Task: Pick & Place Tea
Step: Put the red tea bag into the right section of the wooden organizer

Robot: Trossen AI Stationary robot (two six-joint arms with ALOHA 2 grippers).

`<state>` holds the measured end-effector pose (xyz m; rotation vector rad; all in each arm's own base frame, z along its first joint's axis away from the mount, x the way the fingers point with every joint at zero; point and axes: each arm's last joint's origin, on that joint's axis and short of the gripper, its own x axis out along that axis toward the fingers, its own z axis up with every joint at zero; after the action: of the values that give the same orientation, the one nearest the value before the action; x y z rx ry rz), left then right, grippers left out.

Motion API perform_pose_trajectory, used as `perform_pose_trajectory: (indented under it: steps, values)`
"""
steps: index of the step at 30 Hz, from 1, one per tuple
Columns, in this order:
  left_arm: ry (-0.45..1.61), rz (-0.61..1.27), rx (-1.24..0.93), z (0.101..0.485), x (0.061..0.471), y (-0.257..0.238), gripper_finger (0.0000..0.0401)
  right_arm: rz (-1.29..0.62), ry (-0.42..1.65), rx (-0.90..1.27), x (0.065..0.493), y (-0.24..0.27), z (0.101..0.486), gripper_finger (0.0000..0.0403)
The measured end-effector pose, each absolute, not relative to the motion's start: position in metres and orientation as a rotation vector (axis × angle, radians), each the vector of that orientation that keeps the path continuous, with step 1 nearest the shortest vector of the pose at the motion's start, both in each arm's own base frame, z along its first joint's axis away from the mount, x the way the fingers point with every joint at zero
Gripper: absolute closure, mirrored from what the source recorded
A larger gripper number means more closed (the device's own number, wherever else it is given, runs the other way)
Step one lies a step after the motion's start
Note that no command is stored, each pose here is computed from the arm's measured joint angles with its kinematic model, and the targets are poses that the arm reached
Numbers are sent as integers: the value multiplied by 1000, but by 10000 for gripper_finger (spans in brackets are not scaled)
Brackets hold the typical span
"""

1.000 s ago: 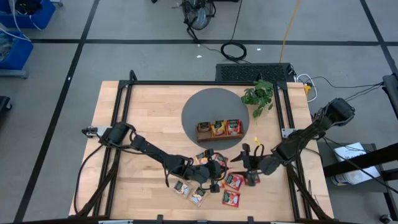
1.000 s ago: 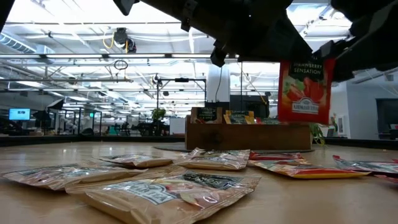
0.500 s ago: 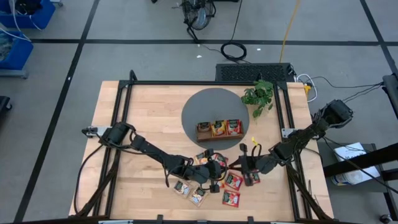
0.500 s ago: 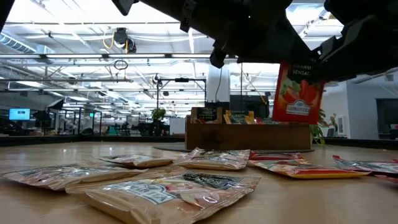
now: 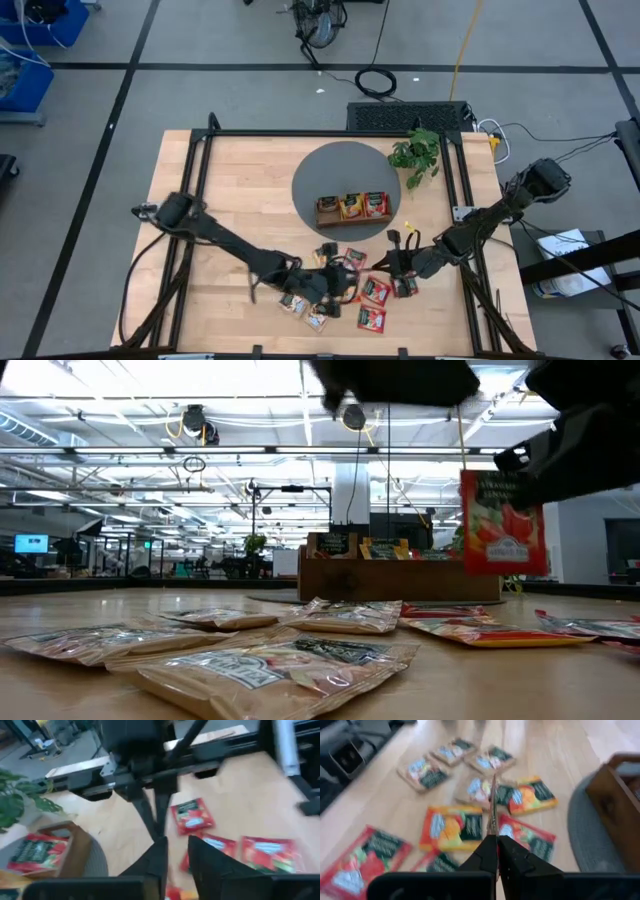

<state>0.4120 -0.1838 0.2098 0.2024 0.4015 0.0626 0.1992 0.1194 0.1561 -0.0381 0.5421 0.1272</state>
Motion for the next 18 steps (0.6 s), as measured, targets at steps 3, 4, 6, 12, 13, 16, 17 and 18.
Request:
perform_pose_trajectory:
  steps: [3, 4, 6, 12, 13, 16, 17, 18]
  values:
    - [458, 41, 176, 223, 394, -195, 299, 107, 560, -54, 191, 108, 168, 402]
    - [488, 34, 171, 221, 389, -200, 297, 93, 566, -63, 188, 103, 173, 402]
    - [522, 22, 161, 216, 381, -210, 297, 60, 571, -73, 181, 89, 187, 402]
    - [492, -51, 182, 183, 369, -239, 335, 15, 584, -137, 161, 43, 216, 402]
    - [483, -65, 189, 176, 369, -241, 347, 1, 574, -117, 160, 37, 219, 402]
    - [449, -103, 186, 160, 369, -244, 388, -41, 573, -63, 160, 15, 222, 402]
    - [452, -102, 188, 157, 369, -244, 394, -38, 578, -53, 161, 9, 222, 402]
    - [449, -102, 181, 155, 371, -243, 393, -36, 589, -46, 162, 2, 221, 402]
